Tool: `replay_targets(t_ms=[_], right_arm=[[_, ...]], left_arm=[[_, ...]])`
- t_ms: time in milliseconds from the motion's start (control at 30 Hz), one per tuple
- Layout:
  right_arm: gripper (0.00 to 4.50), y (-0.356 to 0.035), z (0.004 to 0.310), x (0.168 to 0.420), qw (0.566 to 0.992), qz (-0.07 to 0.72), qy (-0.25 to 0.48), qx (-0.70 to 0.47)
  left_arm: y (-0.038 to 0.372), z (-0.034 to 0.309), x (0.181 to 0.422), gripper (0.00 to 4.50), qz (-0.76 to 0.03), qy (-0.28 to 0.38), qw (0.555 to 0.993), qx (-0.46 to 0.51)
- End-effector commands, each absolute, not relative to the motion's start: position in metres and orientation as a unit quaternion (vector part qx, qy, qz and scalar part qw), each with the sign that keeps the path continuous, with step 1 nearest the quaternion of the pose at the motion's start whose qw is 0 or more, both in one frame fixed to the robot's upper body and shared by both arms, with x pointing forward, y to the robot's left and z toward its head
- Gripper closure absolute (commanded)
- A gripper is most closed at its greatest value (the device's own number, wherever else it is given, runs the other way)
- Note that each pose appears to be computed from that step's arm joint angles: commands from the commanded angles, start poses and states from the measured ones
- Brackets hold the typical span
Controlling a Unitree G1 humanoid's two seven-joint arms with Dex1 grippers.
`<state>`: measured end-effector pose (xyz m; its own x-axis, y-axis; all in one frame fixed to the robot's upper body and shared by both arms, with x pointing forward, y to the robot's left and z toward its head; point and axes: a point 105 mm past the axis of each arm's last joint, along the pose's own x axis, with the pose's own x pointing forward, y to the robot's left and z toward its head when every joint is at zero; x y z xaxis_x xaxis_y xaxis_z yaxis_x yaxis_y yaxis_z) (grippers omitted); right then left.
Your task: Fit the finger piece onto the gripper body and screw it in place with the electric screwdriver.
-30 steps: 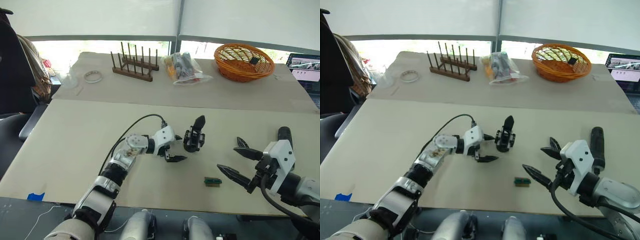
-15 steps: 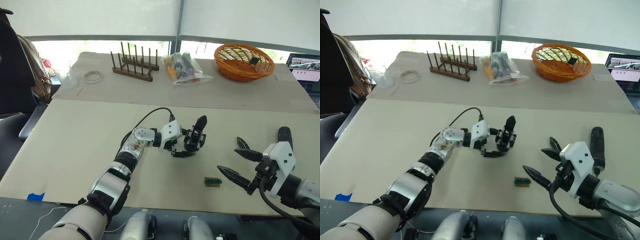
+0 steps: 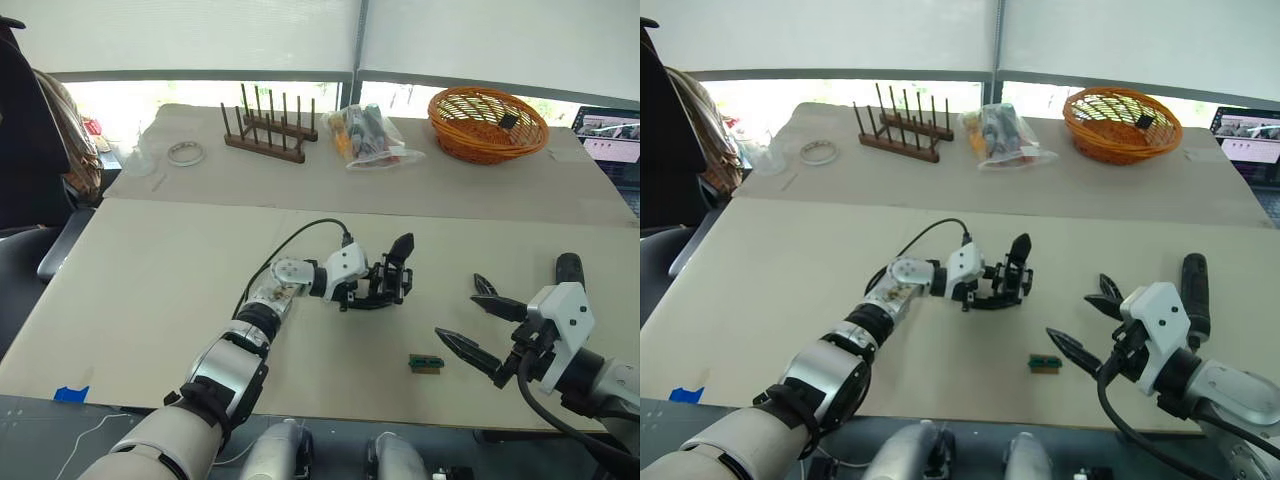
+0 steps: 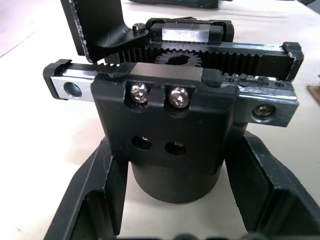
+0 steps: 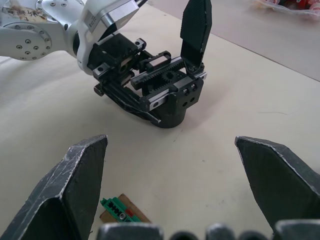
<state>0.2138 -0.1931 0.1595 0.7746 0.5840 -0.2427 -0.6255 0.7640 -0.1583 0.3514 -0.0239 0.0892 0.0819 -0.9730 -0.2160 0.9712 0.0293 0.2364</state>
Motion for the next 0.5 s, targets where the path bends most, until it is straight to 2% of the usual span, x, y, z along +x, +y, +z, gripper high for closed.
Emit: replay_targets(t_ms=[33, 200, 500], right_arm=[[0.00, -0.193, 0.172, 0.209, 0.935, 0.325, 0.068, -0.127], [0.00, -0.197, 0.170, 0.206, 0.937, 0.317, 0.074, -0.130], [0.00, -0.197, 0.163, 0.206, 0.925, 0.325, 0.092, -0.174]], left_arm=[[-0.029, 0.107, 0.345, 2.19, -0.676, -0.050, 0.723, 0.130], [-0.042, 0.117, 0.328, 2.19, -0.650, -0.080, 0.748, 0.109], [-0.038, 0.108, 0.339, 2.19, -0.607, -0.054, 0.779, 0.148]])
